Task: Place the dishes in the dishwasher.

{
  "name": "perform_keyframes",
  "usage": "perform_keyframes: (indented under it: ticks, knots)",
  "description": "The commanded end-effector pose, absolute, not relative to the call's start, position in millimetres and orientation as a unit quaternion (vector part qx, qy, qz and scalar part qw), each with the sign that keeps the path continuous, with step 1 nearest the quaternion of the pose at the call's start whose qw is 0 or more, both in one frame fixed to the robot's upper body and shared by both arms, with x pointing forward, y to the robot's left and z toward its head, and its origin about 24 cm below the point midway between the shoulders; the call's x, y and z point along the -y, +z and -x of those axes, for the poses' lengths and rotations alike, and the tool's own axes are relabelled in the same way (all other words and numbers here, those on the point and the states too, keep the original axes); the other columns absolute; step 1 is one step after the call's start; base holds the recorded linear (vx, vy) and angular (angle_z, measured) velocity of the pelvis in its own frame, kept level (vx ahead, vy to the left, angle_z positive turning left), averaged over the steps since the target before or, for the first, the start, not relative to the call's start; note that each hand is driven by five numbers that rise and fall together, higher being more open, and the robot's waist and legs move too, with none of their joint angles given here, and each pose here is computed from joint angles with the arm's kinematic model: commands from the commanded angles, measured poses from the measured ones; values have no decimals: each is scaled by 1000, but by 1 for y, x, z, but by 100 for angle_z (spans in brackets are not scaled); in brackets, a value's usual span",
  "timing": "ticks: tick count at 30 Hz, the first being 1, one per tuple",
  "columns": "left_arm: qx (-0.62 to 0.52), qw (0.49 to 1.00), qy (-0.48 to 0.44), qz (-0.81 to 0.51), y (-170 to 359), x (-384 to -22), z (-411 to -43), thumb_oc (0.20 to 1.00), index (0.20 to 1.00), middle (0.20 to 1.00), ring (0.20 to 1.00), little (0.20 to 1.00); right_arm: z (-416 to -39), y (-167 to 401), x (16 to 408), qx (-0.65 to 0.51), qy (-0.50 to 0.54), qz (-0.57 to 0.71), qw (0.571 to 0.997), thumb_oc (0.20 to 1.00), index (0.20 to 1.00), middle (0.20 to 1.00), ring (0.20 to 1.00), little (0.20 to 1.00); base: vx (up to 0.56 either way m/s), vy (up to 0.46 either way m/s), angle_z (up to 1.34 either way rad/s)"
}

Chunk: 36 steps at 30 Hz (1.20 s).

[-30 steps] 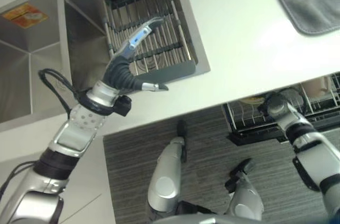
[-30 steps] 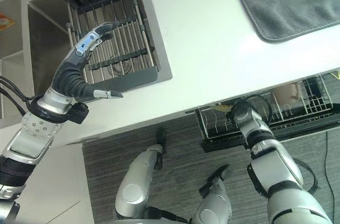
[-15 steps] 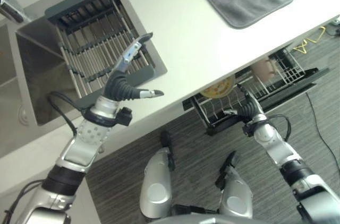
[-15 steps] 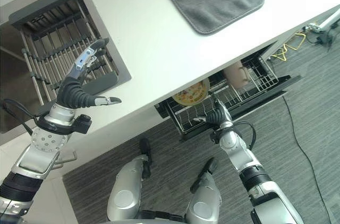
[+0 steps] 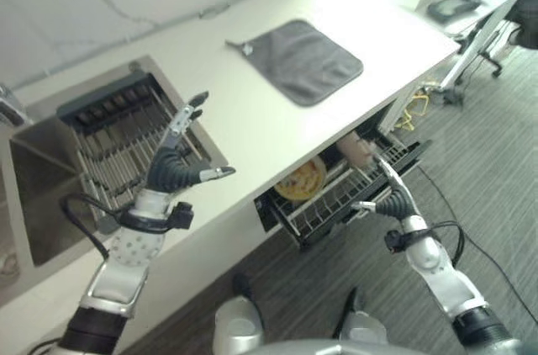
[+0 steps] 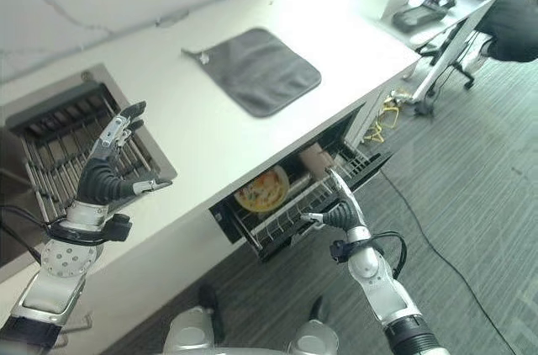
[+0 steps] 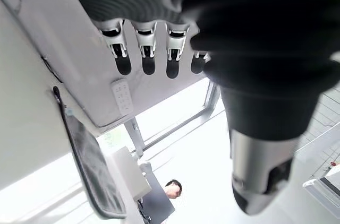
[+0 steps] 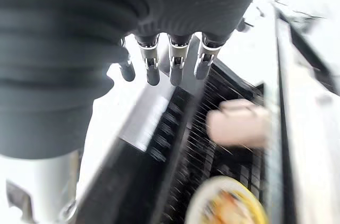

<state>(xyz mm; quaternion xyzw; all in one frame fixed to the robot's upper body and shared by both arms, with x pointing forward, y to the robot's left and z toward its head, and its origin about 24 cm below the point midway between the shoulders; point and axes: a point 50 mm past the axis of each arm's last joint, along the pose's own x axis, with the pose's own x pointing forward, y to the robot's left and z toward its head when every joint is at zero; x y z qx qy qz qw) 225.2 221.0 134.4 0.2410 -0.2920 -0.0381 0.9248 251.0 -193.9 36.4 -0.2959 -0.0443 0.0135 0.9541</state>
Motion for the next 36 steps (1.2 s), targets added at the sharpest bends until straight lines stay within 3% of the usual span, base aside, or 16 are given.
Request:
perform_keyframes:
  ticks: [1,6,12,15,24,36]
  knots:
    - [334,914,-15,-230,146,-222,-222,1000,1000,1000,1000,1000,-257,83,209,147,-44,281,948,1000,1000,1000,1000,1000,16,-29,-26]
    - [317,923,7,-220,141,-238,-216,1000,1000,1000,1000,1000,-241,100,231,193,-114,246,943,1000,1000,1000,1000,1000,4,-48,-18]
    - [323,918,2,-232,140,-241,-212,1000,1000,1000,1000,1000,-229,86,253,156,-182,190,952,1000,1000,1000,1000,1000,28,-39,-11]
    - [333,912,16,-239,142,-245,-210,1000,1000,1000,1000,1000,-217,60,265,99,-224,100,965,1000,1000,1000,1000,1000,34,-24,2]
    - [344,905,25,-248,143,-242,-217,1000,1000,1000,1000,1000,-196,-16,252,-41,-237,-52,969,1000,1000,1000,1000,1000,30,6,3]
    - [352,912,-5,-211,147,-206,-236,1000,1000,1000,1000,1000,-206,-54,242,-110,-223,-151,957,1000,1000,1000,1000,1000,65,135,22]
